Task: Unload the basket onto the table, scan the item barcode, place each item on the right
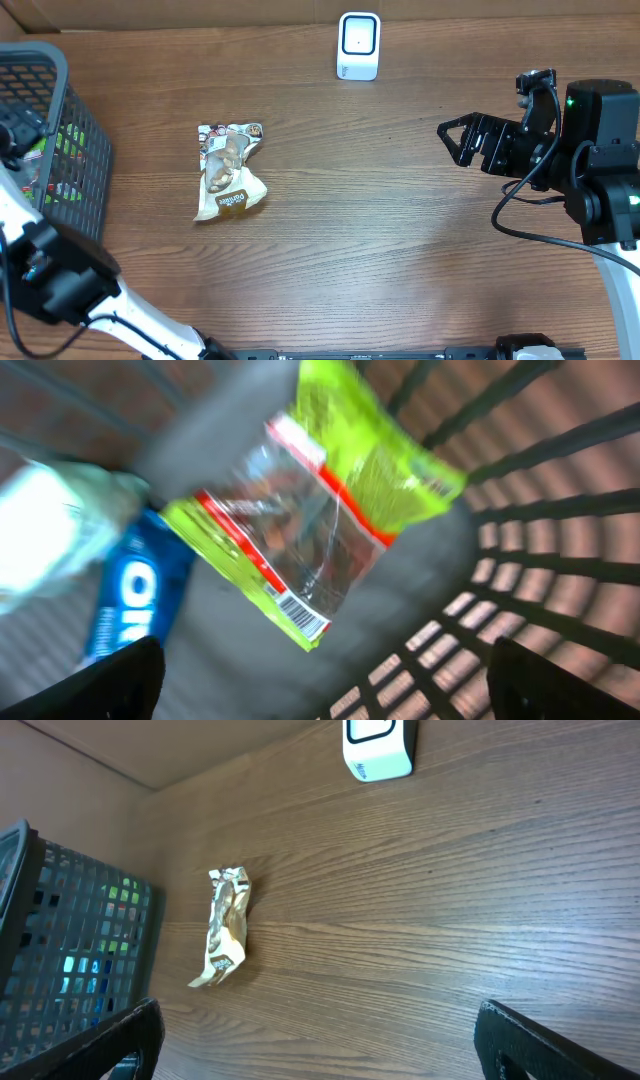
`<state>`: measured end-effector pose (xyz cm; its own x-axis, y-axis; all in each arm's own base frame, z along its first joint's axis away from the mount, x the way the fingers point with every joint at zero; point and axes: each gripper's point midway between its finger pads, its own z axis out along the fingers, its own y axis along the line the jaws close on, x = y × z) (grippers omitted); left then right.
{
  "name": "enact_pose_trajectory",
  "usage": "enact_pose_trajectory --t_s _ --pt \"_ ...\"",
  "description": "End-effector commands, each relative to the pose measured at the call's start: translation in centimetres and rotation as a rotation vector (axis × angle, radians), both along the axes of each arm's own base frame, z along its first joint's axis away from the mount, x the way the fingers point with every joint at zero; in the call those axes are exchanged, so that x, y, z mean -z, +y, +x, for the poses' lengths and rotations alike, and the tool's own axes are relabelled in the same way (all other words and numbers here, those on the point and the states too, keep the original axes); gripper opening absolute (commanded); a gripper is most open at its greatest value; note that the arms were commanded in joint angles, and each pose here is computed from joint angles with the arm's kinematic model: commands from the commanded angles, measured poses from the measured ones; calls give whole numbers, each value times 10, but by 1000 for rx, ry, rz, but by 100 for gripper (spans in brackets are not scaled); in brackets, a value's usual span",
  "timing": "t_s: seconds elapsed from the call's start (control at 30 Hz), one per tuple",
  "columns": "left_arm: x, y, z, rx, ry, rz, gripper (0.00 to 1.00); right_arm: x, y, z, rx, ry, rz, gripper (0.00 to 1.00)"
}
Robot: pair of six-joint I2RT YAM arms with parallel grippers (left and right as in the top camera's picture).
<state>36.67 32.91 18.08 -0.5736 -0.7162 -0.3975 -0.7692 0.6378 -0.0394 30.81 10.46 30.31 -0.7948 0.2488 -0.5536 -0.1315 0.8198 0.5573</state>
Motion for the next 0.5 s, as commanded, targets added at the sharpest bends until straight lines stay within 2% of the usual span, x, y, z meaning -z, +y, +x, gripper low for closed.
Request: enact_pose_trajectory --t_s 0.0,0.47 --pt "39 -2 1 -7 54 -85 95 -12 -1 2 2 -30 7 100" --pt "153 -3 -10 -35 262 -227 96 -12 -1 2 2 -33 8 100"
